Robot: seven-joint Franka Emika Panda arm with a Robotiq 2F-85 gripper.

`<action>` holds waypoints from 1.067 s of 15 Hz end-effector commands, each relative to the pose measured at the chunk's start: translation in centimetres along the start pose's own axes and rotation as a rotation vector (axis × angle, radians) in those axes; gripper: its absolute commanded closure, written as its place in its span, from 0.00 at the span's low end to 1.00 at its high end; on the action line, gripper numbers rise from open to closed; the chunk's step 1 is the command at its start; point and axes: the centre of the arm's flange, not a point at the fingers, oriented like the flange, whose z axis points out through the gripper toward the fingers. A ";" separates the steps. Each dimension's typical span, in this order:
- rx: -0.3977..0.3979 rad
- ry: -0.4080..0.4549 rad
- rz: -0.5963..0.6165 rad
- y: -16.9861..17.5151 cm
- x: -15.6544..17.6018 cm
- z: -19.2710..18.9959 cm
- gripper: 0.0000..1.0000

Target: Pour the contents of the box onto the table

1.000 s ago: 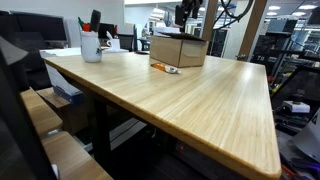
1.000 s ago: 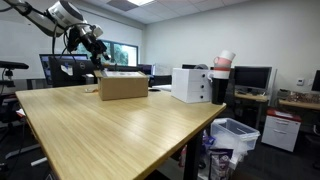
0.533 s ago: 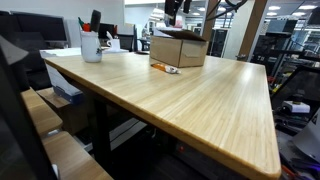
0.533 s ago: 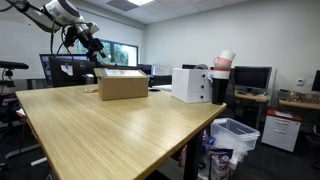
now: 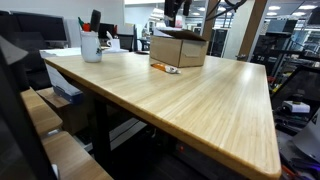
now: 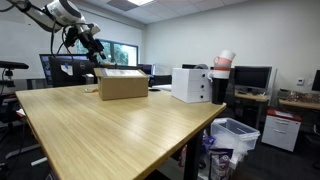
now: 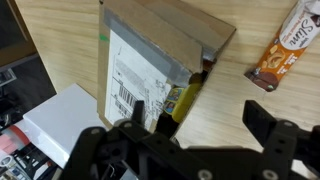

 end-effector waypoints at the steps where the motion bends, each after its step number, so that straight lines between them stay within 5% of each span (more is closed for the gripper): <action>1: 0.009 -0.045 -0.027 0.4 -0.2 1.7 0.00; 16: -0.156 -0.121 -0.043 0.4 -0.7 4.8 0.00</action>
